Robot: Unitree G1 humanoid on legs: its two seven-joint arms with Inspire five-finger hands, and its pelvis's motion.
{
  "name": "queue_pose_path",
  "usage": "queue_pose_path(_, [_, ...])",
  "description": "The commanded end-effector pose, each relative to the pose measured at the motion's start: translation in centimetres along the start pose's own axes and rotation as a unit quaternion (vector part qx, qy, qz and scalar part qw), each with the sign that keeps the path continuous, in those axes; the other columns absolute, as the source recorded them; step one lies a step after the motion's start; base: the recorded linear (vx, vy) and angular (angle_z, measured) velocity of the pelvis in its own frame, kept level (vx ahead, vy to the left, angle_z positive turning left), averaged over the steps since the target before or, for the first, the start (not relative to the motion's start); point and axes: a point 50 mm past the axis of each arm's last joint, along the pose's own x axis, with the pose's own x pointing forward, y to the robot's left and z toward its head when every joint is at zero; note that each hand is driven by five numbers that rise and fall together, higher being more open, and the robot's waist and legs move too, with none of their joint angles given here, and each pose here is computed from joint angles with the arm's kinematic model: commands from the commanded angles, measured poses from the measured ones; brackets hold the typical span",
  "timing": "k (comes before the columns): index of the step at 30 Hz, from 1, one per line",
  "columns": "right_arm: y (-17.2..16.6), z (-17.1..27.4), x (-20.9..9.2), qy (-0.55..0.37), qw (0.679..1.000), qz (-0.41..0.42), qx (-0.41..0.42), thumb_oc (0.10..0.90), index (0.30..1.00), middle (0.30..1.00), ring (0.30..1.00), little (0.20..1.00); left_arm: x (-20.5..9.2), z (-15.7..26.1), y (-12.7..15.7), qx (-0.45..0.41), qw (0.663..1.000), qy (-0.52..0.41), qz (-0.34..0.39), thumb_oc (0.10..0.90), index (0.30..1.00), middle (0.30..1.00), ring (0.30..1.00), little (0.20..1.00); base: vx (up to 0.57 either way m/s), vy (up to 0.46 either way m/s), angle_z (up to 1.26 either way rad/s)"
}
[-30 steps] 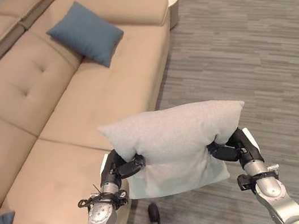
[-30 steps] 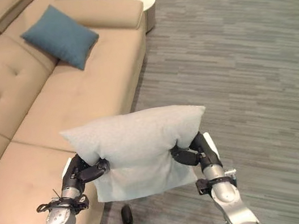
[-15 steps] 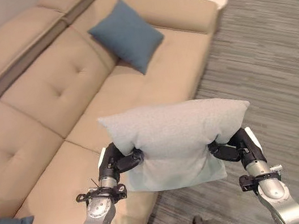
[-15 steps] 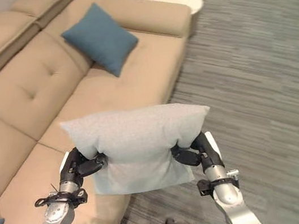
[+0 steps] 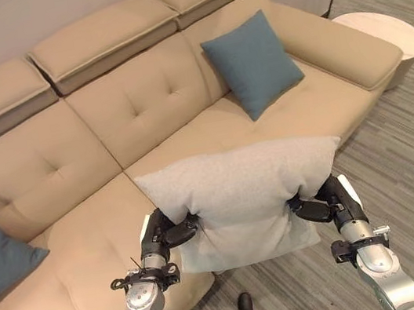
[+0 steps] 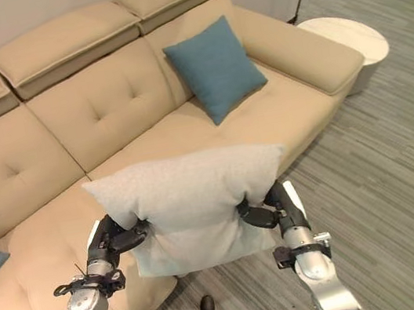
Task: Pick up all the scattered cushions and arrange them neatly on the sofa.
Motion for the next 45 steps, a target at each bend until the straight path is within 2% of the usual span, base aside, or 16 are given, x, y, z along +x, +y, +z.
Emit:
queue_pose_path(1, [0.4,6.8,0.7,-0.189,0.981,0.022,0.036,0.4,0.3,0.3,0.3,0.3,0.9,6.8,-5.0,-0.041,0.973,-0.181,-0.134,0.4,0.3,0.3,0.3,0.3,0.09,0.002,0.95])
queue_pose_path(4, [0.0,6.6,0.6,-0.182,0.982,0.008,0.04,0.4,0.3,0.3,0.3,0.3,0.8,6.6,-4.5,-0.034,0.976,-0.176,-0.124,0.4,0.3,0.3,0.3,0.3,0.11,0.006,0.46])
queue_pose_path(20, [2.2,7.1,0.7,-0.19,0.979,0.051,0.046,0.4,0.3,0.3,0.3,0.3,-0.3,6.2,-2.0,-0.015,0.982,-0.166,-0.088,0.4,0.3,0.3,0.3,0.3,0.16,0.072,0.12])
queue_pose_path(36, [1.9,7.1,0.8,-0.193,0.979,0.055,0.031,0.4,0.3,0.3,0.3,0.3,0.0,6.6,-2.6,-0.022,0.979,-0.183,-0.087,0.4,0.3,0.3,0.3,0.3,0.1,-0.138,0.42])
queue_pose_path(41, [0.2,6.7,0.5,-0.187,0.982,0.024,0.017,0.4,0.3,0.3,0.3,0.3,0.5,7.1,-3.4,-0.04,0.975,-0.196,-0.096,0.4,0.3,0.3,0.3,0.3,0.05,-0.143,0.79])
queue_pose_path(45, [-0.3,6.7,0.8,-0.187,0.982,0.008,0.008,0.4,0.3,0.3,0.3,0.3,0.7,7.6,-3.1,-0.02,0.975,-0.204,-0.088,0.4,0.3,0.3,0.3,0.3,0.08,0.043,0.48])
